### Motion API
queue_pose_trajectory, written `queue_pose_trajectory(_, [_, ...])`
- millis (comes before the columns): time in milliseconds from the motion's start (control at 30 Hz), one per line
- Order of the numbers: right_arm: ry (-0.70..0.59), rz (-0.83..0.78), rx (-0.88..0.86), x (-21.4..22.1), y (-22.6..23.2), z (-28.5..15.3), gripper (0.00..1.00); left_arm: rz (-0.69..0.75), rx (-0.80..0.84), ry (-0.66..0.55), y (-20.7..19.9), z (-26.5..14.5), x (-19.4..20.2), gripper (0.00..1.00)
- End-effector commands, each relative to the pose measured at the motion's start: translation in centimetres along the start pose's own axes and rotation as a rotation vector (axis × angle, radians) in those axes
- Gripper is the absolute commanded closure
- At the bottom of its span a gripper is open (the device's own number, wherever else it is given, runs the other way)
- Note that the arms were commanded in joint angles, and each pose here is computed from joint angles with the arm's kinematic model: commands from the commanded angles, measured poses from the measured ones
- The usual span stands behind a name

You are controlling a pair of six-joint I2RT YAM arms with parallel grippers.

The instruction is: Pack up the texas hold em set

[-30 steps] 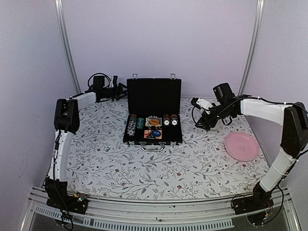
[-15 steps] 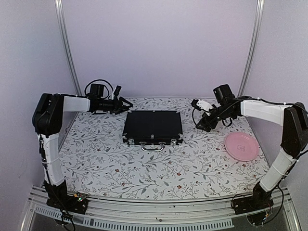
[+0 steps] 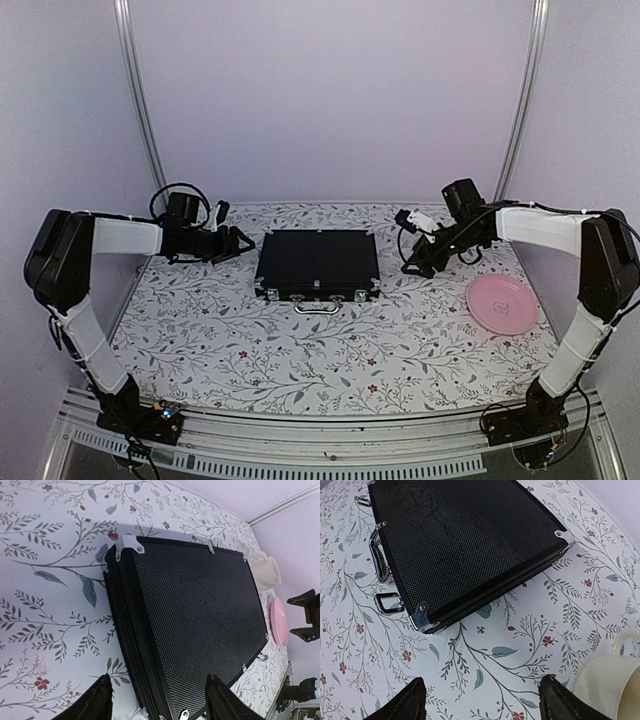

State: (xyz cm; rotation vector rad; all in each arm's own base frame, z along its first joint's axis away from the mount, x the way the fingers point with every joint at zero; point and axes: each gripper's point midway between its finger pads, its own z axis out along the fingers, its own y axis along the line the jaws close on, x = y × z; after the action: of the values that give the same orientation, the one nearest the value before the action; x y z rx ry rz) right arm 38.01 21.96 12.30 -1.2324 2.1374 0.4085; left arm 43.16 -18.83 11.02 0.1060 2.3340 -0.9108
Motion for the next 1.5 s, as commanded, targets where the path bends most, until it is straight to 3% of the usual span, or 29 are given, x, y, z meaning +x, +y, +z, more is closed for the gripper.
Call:
queue_pose_trajectory(0, [-0.040,0.112,-0.148,-1.5,1.2,1.4,0.25,-0.022,-0.016,0.024,-0.2,-0.3,1.3,0.36])
queue_pose_trajectory(333, [-0.037,0.274,-0.390,-3.5,2.1,4.9,0.24,-0.017,0.036,0.086,-1.1,2.1,4.0,0.35])
queue_pose_trajectory(600, [0.062,0.356,-0.524,-1.4,3.0,8.8,0.23,0.014,0.041,0.153,-2.6,4.6,6.7,0.36])
queue_pose_trajectory(867, [0.085,0.269,-0.600,-1.1,6.6,9.1,0.32,0.081,0.056,0.242,-5.4,5.1,11.3,0.43])
queue_pose_trajectory(1233, [0.117,0.235,-0.598,0.3,8.4,7.4,0.34,0.125,0.037,0.283,-9.0,2.0,16.1,0.45])
queue_pose_trajectory(1300, [0.121,0.229,-0.573,0.3,8.0,7.1,0.33,0.109,-0.002,0.296,-8.3,1.5,16.8,0.44])
queue_pose_trajectory(1467, [0.116,0.248,-0.464,0.1,4.8,5.9,0.29,0.080,-0.275,0.297,-3.8,-0.7,15.8,0.37])
